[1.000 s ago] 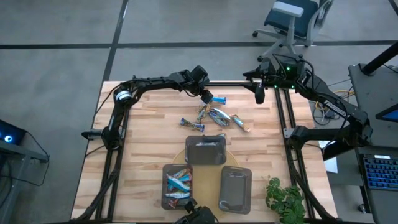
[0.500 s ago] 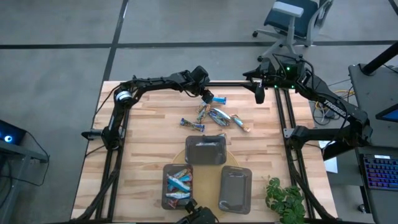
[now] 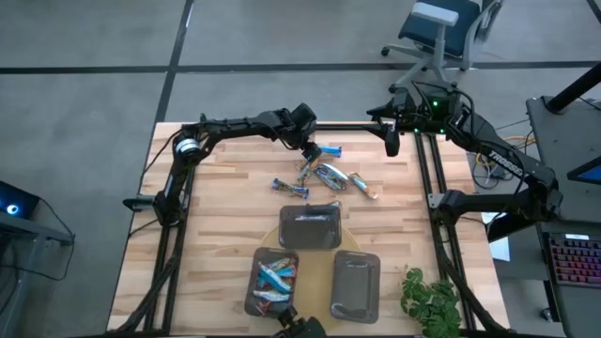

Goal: Pick and place Granola Bars by type
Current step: Adjust the blue granola bar on the table

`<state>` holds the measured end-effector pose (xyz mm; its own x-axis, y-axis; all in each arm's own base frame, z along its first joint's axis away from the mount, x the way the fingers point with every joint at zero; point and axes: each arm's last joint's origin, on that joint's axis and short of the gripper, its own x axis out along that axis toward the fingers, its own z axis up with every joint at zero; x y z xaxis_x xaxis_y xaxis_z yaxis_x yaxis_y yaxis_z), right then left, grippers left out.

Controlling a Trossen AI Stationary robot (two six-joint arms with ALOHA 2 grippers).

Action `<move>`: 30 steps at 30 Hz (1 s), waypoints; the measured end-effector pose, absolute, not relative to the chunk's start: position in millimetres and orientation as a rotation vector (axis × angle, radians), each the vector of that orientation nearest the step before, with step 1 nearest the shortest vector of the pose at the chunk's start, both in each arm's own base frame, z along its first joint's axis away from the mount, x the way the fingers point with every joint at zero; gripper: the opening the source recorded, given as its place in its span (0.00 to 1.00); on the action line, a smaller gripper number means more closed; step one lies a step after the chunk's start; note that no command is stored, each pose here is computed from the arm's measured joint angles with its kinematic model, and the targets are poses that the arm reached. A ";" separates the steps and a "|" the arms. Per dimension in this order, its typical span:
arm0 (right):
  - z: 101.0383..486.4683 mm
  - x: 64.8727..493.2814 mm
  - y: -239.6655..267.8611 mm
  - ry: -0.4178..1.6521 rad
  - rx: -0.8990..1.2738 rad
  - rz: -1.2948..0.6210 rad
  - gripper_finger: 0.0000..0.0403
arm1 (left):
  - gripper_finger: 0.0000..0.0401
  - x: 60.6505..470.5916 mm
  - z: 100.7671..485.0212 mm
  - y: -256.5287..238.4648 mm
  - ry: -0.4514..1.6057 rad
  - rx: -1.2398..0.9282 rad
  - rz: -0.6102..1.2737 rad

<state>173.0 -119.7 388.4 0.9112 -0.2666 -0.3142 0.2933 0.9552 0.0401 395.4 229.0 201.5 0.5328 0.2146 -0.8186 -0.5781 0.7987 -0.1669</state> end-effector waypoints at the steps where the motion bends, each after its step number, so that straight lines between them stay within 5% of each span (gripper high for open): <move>1: 388.4 173.0 -119.7 0.312 0.087 -0.289 0.56 | 0.49 395.3 201.5 229.2 0.892 -0.453 0.493; 12: 388.3 173.0 -119.6 0.311 0.096 -0.290 0.56 | 0.49 394.3 215.1 235.4 0.859 -0.421 0.501; 22: 388.2 173.3 -118.8 0.311 0.096 -0.272 0.56 | 0.49 379.1 323.6 180.2 0.727 -0.290 0.233; 25: 388.2 173.8 -118.0 0.312 0.089 -0.262 0.56 | 0.49 370.7 324.8 156.1 0.736 -0.282 0.127; 30: 388.3 174.4 -117.1 0.311 0.084 -0.253 0.56 | 0.49 360.0 268.2 145.2 0.833 -0.287 0.099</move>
